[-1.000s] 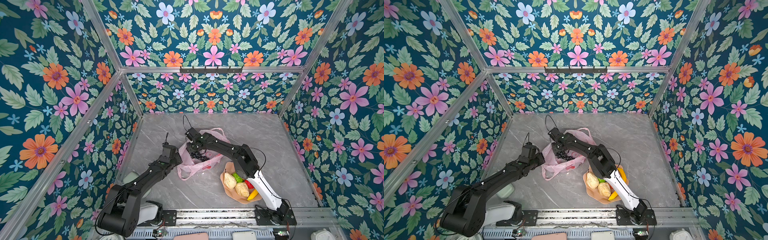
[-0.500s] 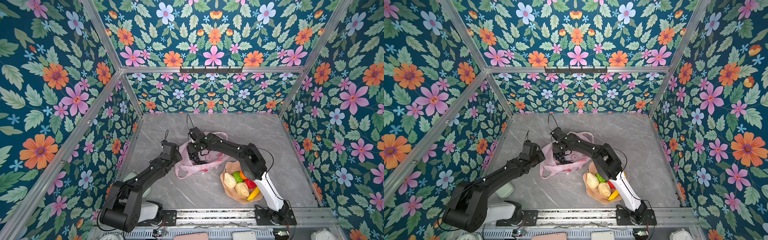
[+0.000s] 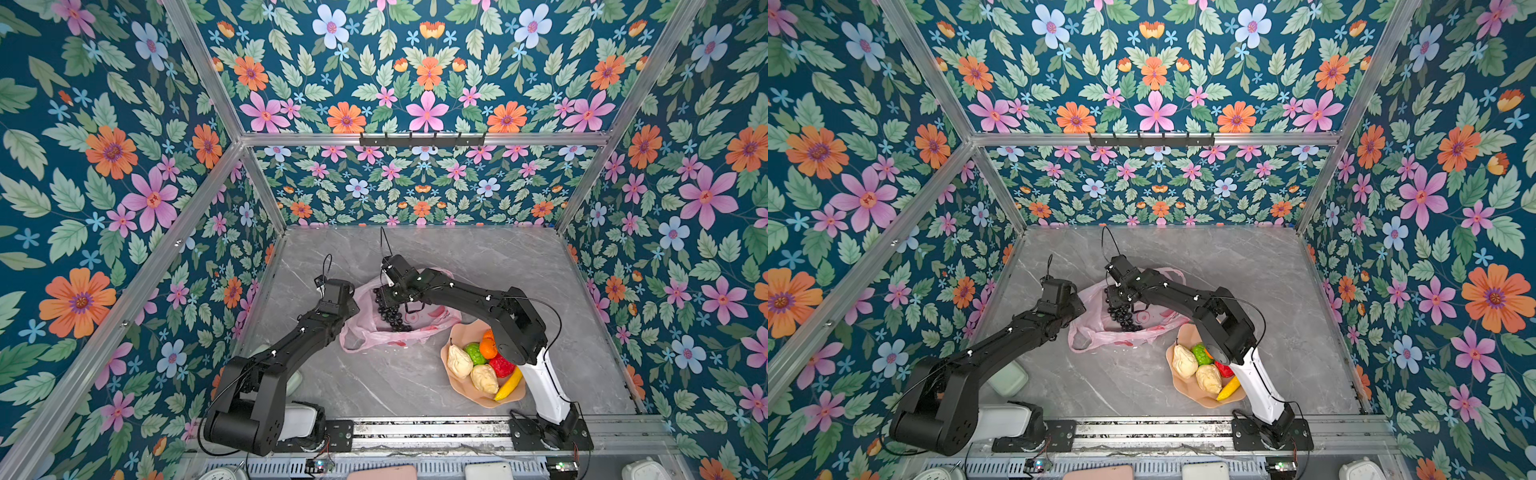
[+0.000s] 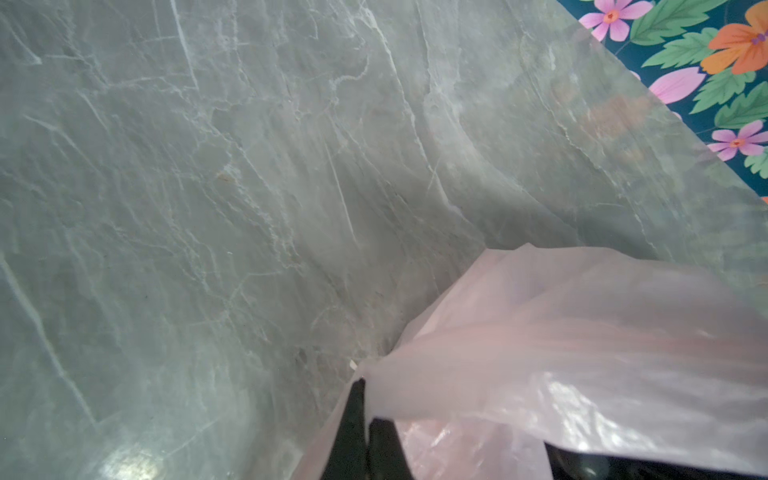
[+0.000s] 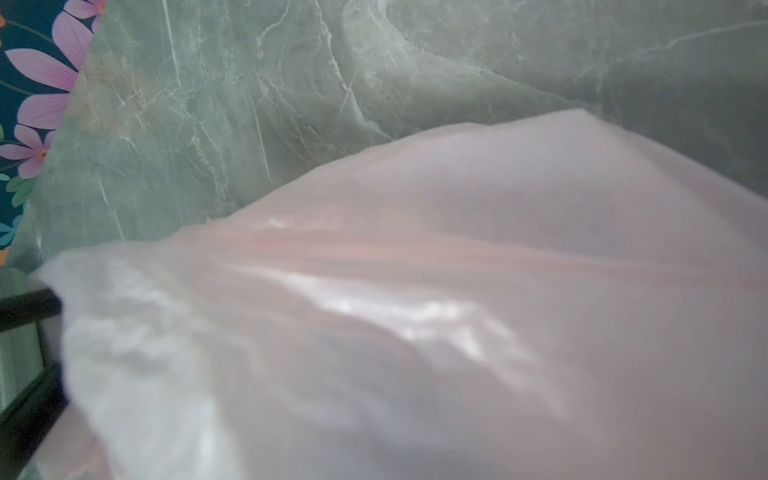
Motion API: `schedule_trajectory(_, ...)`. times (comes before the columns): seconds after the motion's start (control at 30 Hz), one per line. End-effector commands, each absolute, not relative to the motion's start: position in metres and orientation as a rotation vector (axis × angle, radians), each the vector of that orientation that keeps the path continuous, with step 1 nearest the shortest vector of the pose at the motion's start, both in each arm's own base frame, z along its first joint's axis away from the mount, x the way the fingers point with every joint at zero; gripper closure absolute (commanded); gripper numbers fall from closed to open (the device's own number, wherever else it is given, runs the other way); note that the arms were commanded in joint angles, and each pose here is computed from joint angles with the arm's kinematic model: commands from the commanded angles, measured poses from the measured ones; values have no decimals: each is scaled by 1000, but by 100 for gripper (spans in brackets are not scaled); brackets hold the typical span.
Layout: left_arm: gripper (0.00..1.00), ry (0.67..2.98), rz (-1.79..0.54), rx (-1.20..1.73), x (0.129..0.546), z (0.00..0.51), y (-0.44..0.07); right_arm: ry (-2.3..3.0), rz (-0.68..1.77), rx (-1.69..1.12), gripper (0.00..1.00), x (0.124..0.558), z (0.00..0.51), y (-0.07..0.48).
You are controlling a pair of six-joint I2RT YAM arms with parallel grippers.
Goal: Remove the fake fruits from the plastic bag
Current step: 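Close the right gripper on the dark grape bunch inside the bag, then lift the grape bunch out of the bag with the right gripper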
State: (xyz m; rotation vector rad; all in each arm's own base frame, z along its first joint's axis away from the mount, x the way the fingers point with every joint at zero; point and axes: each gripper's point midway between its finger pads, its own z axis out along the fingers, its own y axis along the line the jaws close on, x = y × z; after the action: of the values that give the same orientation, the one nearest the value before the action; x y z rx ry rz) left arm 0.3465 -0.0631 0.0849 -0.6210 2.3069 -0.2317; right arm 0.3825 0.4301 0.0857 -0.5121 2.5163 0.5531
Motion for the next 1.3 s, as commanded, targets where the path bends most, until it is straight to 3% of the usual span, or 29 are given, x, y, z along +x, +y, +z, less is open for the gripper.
schedule_trajectory(0.0,100,2283,-198,-652,347,89,-54,2457,607,-556,77,380,96,436)
schedule_trajectory(0.27,100,2264,-162,-695,345,89,-41,2414,664,-603,78,364,108,432)
schedule_trajectory(0.6,100,2327,-142,-673,343,73,-44,2310,715,-604,78,355,167,427)
schedule_trajectory(1.27,100,2321,-168,-634,337,73,-46,2201,618,-419,79,341,252,364)
